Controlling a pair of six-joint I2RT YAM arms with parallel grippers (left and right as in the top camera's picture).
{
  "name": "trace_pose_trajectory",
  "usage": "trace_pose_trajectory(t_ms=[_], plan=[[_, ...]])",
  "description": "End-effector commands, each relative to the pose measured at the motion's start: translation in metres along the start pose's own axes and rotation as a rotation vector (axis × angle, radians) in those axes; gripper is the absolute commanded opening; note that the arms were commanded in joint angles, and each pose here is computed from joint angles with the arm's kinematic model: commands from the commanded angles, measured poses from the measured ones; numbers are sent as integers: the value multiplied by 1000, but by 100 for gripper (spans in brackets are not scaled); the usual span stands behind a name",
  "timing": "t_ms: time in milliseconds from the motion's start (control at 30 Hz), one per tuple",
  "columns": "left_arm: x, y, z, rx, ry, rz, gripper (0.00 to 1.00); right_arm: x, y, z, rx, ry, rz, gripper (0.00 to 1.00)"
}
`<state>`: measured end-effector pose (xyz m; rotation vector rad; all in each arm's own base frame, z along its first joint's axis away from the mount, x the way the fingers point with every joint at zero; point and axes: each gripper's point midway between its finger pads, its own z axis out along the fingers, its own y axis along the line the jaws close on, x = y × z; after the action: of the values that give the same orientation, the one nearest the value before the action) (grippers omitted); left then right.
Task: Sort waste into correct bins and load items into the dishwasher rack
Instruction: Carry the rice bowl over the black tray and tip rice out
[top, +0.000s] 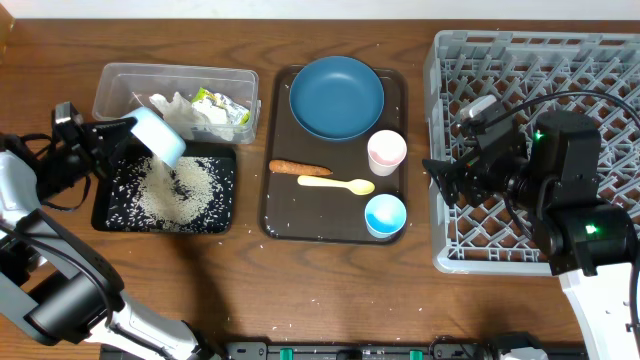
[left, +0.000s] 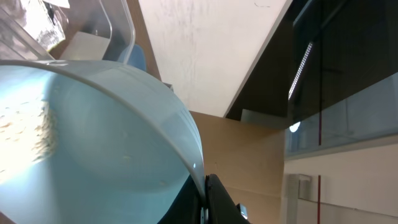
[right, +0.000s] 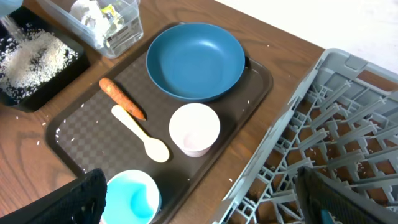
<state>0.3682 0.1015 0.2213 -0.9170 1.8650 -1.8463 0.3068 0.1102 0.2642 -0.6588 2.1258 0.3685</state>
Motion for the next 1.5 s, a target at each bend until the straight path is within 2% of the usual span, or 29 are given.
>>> trace_pose_trajectory(t_ms=[0,167,233,333,967,1033,1067,1133,1200,1467], plan=[[0,-1,-1,27,1,17,6,-7,-2,-5,4,-18,12,95],[1,3,-1,4,1,7,6,-7,-2,-5,3,-16,12,95],[-8,5,-5,-4,-18,56,6,-7,-2,-5,3,-16,12,95],[-14,11,-13,-36,-47,-18,6,-7,-2,-5,3,-16,12,95],[2,12,-5,-58,-11,-34,6,-7,-2,-5,3,-16,13,95],[14,5,0,-40,11,-59,6,-7,-2,-5,3,-16,13,95],[19,0,2,-26,20,-11,6,-7,-2,-5,3,-16,13,95],[20,6,3,-87,24,58,6,-6,-2,-5,3,-13,14,95],[18,17,1,-148,18,26,6,-6,-2,-5,3,-15,13,95],[21,-1,3,-42,22,1,6,-8,-3,-5,4,-19,11,96]])
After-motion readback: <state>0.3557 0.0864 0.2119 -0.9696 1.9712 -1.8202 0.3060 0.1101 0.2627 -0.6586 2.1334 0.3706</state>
